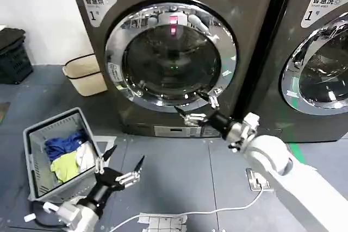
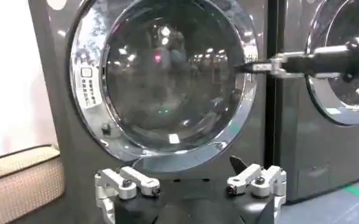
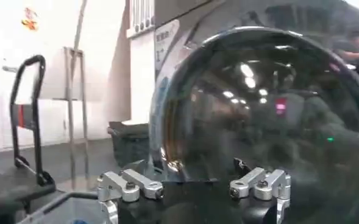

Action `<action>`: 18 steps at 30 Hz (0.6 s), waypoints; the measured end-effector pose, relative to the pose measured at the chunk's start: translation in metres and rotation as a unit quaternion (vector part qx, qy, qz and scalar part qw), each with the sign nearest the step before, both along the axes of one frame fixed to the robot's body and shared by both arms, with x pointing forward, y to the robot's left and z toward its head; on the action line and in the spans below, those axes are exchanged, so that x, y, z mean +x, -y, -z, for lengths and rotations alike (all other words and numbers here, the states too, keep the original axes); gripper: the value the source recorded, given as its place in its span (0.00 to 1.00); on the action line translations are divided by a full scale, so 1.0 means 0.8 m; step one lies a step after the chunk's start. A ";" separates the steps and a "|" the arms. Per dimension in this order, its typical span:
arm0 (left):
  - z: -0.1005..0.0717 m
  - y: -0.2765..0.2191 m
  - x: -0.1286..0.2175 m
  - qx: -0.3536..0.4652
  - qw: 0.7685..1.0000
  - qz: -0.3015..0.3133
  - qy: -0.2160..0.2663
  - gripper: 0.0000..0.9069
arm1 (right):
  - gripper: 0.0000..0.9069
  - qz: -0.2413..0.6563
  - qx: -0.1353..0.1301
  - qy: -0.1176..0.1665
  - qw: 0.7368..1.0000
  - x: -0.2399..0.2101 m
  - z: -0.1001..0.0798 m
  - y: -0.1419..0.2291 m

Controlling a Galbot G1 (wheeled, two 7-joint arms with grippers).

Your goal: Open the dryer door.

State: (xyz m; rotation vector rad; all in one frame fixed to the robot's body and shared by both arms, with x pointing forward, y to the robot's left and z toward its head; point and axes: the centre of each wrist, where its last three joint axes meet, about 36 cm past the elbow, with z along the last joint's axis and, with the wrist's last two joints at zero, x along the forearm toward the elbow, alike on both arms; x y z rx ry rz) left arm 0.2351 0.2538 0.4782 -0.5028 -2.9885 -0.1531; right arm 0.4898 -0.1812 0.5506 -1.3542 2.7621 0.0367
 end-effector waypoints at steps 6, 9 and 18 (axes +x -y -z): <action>0.001 0.002 -0.001 -0.001 1.000 -0.001 0.000 1.00 | 1.00 -0.019 -0.010 0.001 1.000 0.021 -0.004 -0.027; 0.001 0.002 -0.001 0.000 1.000 -0.002 -0.001 1.00 | 1.00 -0.028 -0.017 0.000 0.999 0.031 -0.002 -0.040; 0.000 0.001 -0.003 0.000 1.000 -0.003 0.000 1.00 | 1.00 -0.045 -0.029 -0.005 0.999 0.064 0.000 -0.075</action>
